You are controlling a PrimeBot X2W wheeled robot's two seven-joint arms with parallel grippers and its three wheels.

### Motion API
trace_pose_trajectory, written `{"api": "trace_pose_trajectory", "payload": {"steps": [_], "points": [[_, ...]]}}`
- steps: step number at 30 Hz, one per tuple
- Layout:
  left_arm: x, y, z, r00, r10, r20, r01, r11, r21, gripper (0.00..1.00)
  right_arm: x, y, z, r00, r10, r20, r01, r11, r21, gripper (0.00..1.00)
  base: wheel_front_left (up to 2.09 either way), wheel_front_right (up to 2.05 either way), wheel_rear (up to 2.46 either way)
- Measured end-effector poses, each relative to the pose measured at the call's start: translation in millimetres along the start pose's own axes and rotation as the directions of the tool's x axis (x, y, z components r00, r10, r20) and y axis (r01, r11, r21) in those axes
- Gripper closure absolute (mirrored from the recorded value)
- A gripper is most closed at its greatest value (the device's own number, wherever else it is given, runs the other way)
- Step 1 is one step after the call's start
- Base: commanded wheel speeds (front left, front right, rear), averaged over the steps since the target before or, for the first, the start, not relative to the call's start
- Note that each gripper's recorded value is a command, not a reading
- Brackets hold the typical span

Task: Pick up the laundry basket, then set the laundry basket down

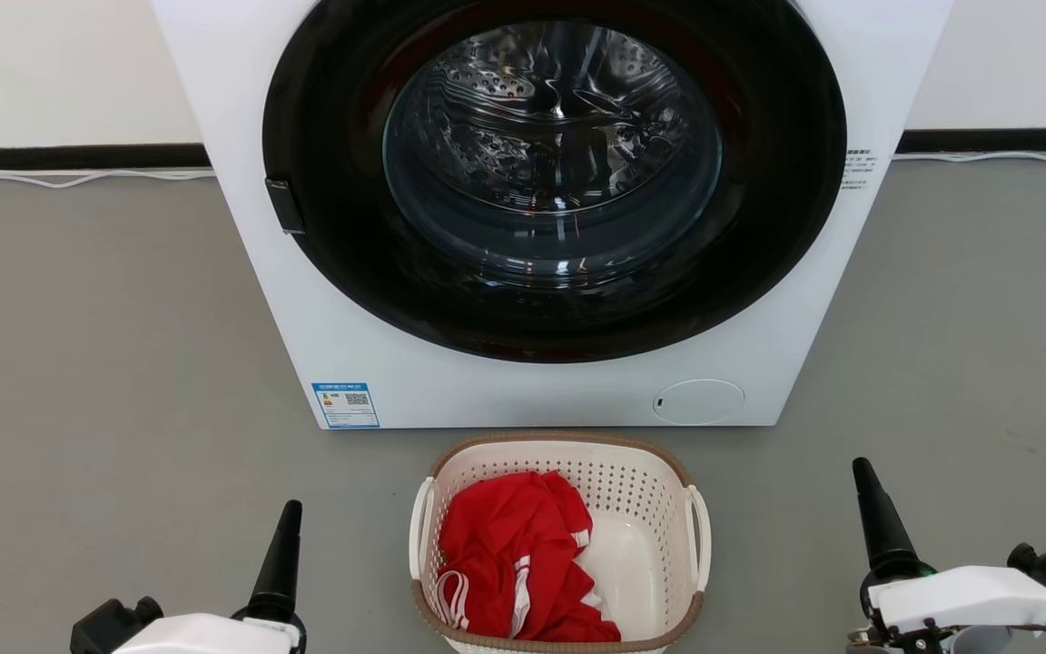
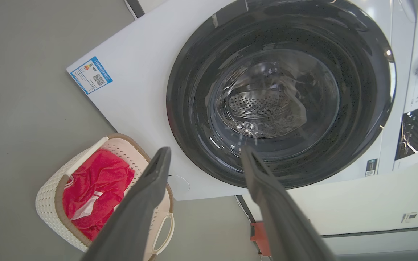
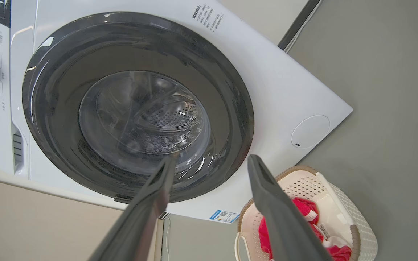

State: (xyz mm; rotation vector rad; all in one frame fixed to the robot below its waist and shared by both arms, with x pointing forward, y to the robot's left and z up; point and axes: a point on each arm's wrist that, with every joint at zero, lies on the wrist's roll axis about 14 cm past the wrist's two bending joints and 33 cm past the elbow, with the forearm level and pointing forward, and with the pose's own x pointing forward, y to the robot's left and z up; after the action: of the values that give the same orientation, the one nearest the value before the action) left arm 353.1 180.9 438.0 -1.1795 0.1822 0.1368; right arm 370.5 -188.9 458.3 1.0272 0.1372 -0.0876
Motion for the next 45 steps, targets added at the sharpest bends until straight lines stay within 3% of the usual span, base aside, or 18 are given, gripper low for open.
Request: {"api": "trace_pose_trajectory", "payload": {"steps": [10, 21, 33, 45], "points": [[-1, -5, -4, 1.0, -0.02, -0.01, 0.021, 0.989, 0.147, 0.0, -1, 3, -2, 1.0, 0.012, -0.006, -0.013, 0.99, -0.141, 0.0, 0.0, 0.0, 0.0], [-1, -11, -8, 0.999, -0.046, -0.018, 0.049, 0.948, 0.314, 0.0, 1, 2, -10, 1.0, 0.016, -0.026, -0.023, 0.956, -0.293, 0.0, 0.0, 0.0, 0.0], [2, -16, -12, 0.997, -0.072, -0.026, 0.076, 0.875, 0.477, 0.0, 11, 12, -19, 0.996, 0.057, -0.065, -0.081, 0.876, -0.475, 0.0, 0.0, 0.0, 0.0], [12, -19, -13, 0.996, -0.085, -0.035, 0.089, 0.802, 0.591, 0.0, 25, 15, -27, 0.993, 0.072, -0.097, -0.116, 0.8, -0.588, 0.0, 0.0, 0.0, 0.0]]}}
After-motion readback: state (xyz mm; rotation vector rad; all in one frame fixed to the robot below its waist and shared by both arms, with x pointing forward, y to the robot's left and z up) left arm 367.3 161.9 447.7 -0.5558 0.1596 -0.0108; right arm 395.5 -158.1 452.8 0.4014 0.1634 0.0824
